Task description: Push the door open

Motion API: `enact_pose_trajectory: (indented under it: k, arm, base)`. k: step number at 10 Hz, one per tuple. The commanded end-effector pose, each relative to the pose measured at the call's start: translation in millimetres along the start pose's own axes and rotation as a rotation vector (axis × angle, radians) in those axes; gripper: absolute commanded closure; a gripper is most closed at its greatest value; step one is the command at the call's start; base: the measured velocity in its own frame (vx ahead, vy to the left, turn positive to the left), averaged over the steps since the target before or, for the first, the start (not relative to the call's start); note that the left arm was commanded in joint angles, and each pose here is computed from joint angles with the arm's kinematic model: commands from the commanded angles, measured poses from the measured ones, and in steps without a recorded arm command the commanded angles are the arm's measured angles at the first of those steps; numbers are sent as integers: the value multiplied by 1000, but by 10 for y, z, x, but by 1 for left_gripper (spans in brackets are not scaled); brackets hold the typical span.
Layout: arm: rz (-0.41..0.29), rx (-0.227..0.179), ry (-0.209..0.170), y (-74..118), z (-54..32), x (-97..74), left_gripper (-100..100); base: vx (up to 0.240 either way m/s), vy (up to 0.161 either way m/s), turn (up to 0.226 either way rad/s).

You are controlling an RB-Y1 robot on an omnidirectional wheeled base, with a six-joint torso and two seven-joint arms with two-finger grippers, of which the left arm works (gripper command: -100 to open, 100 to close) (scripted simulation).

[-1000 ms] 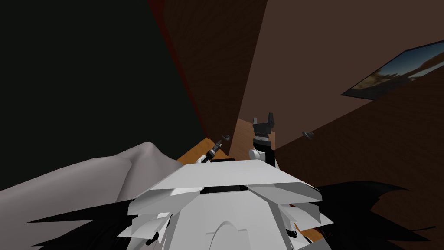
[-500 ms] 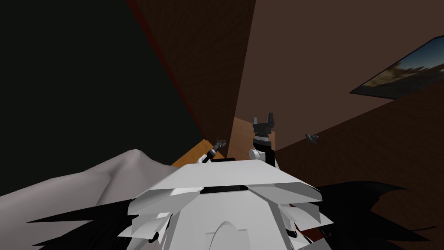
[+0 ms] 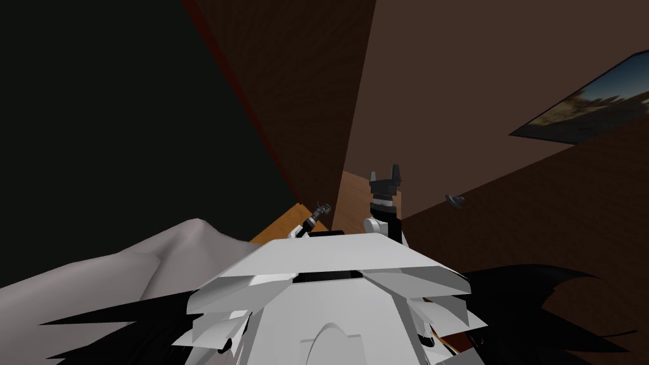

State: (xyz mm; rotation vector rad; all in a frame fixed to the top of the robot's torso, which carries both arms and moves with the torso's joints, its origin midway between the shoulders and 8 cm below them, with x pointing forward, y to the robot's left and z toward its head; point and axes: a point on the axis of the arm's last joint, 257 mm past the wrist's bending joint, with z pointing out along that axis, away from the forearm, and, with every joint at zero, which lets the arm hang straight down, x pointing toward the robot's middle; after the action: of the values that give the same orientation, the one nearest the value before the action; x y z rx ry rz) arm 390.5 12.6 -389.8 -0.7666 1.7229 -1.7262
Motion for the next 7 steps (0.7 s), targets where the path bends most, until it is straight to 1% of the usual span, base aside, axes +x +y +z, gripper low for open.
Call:
enact_pose_trajectory:
  k: [1,2,3,4,6,7]
  arm:
    - [-1,-2,-1,16,-26,-4,100]
    - [0,1,-25,-4,-11,-82,100]
    - [0,2,-41,-7,-19,-134,100]
    - [0,3,-49,-8,-23,-160,100]
    - [1,5,-90,-14,-48,-295,100]
    - [1,5,-102,-15,-56,-334,100]
  base:
    - [0,0,0]
    - [59,-84,-6]
    - [83,-143,16]
    - [103,-166,10]
    - [102,-155,3]
    - [116,-158,-2]
